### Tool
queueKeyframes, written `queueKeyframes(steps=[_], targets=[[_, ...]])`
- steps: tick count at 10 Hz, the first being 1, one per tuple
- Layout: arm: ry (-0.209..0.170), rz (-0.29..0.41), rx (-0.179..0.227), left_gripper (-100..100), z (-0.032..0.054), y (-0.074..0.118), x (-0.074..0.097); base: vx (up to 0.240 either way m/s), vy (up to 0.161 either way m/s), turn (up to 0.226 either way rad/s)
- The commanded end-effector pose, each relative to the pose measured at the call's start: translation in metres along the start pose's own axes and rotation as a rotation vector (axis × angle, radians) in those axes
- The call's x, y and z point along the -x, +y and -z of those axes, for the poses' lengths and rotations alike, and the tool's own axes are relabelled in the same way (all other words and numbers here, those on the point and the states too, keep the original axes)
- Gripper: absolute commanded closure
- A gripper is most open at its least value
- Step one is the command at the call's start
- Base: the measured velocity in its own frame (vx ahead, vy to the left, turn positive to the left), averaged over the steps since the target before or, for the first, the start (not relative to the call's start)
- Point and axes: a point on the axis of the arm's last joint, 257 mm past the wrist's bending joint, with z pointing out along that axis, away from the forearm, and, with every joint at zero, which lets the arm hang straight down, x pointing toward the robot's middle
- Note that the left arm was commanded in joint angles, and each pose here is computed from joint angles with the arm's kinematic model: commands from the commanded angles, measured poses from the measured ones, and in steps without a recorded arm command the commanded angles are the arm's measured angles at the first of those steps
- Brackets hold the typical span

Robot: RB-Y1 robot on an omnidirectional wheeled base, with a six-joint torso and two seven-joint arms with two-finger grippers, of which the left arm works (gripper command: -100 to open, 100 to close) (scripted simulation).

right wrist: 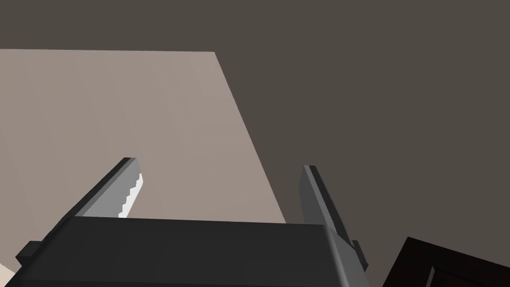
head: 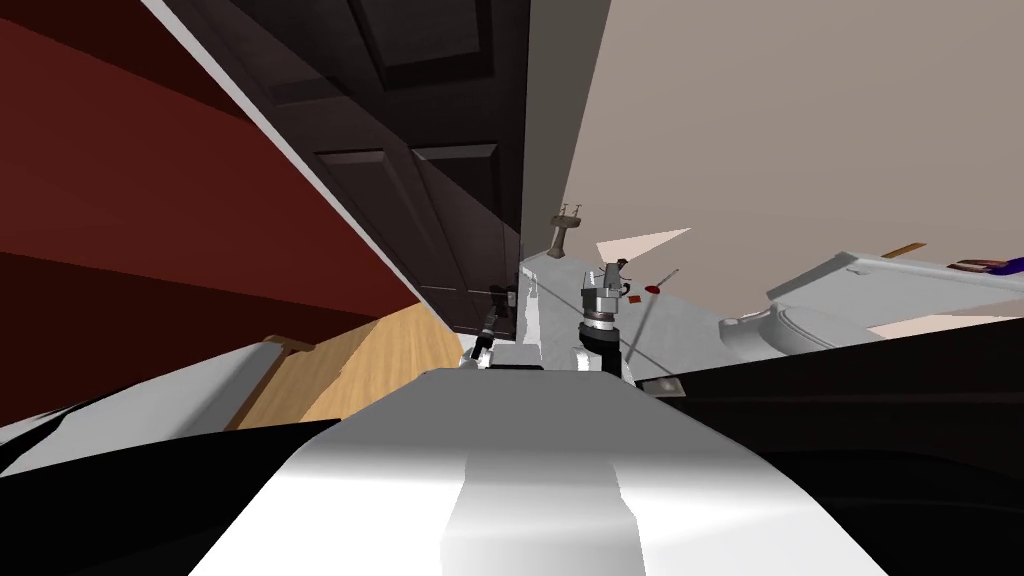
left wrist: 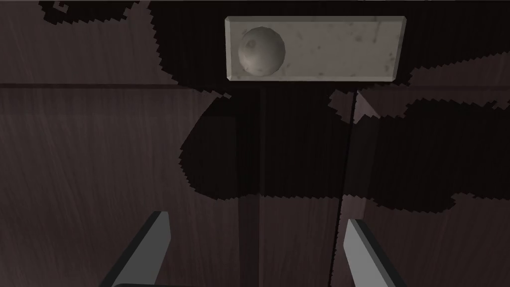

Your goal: Push the door open

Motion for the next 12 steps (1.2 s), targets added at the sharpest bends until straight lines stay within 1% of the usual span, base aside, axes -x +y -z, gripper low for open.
queueKeyframes(steps=[1, 2, 3, 4, 5, 7, 8, 10, 12], targets=[[0.004, 0.002, 0.0, -100, 0.0007, -0.001, -0.003, -0.032, -0.017, -0.021], [0.028, 0.016, 0.0, -100, -0.0003, -0.002, -0.022, -0.089, -0.073, 0.171], [0.028, 0.016, 0.0, -100, -0.0003, -0.002, -0.022, -0.088, -0.077, 0.11], [0.04, 0.024, -0.001, -100, -0.0007, -0.003, -0.032, -0.088, -0.091, 0.09], [0.047, 0.029, -0.001, -100, -0.0009, -0.004, -0.038, -0.103, -0.135, 0.065], [0.046, 0.028, 0.001, -100, -0.0009, -0.004, -0.037, -0.048, -0.071, 0.007], [0.043, 0.017, 0.001, -100, -0.0004, -0.003, -0.03, 0.077, 0.057, 0.005], [0.039, 0.005, 0.002, -100, 0.0, -0.002, -0.023, 0.14, 0.099, -0.004], [0.031, -0.019, 0.004, -100, 0.001, 0.0, -0.008, 0.157, 0.103, -0.013]])
